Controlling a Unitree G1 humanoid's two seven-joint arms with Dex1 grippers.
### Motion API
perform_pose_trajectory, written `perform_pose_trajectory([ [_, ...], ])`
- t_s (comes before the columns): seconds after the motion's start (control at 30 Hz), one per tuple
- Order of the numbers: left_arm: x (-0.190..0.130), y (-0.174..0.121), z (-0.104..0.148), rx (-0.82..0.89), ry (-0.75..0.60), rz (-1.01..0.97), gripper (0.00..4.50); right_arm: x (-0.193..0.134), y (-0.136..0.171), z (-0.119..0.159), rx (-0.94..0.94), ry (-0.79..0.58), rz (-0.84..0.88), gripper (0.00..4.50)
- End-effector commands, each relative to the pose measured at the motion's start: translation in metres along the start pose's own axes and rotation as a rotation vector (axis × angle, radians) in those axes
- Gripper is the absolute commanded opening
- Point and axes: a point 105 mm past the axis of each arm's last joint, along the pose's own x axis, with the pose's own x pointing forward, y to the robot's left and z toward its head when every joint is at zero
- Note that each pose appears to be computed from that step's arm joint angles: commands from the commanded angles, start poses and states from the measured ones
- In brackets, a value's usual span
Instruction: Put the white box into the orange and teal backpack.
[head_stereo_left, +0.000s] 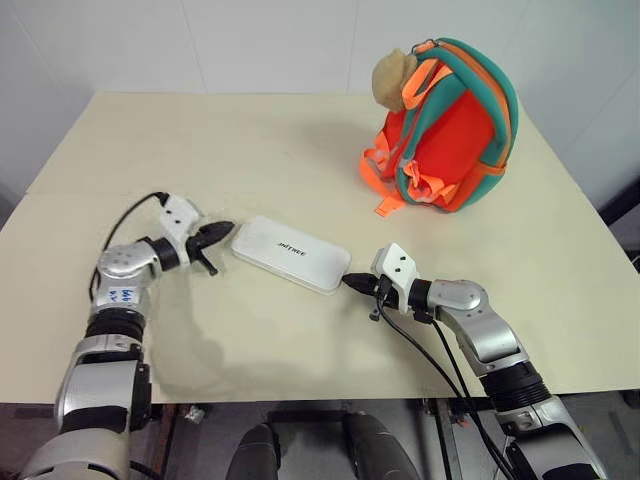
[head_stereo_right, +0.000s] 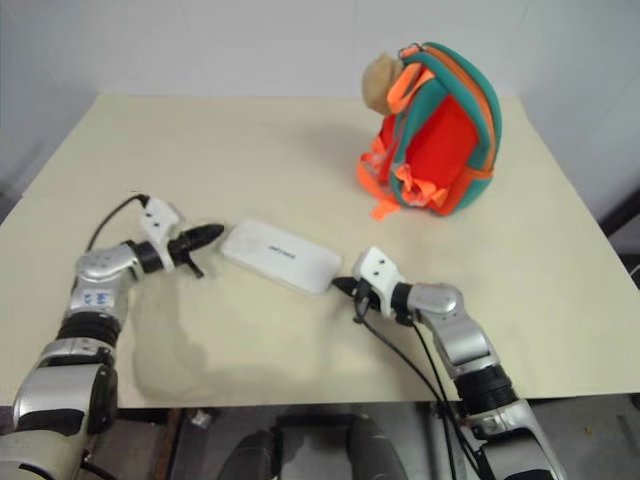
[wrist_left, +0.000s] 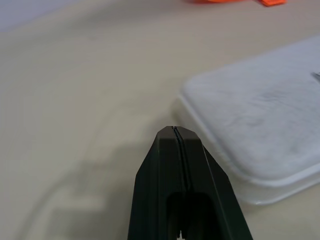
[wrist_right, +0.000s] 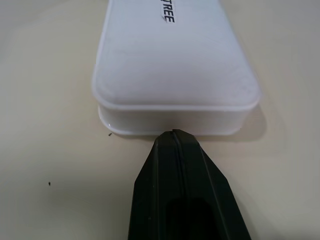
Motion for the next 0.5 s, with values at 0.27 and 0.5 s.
perform_pose_trajectory([
  [0.27, 0.002, -0.026, 0.013, -0.044, -0.089, -0.189, 0.01, -0.010, -0.009, 0.015, -0.029, -0.036, -0.008, 0.00],
  [0.5, -0.018, -0.064, 0.006, -0.100, -0.083, -0.361, 0.01, -0.036, -0.007, 0.012, -0.005, -0.045, 0.092, 0.00],
])
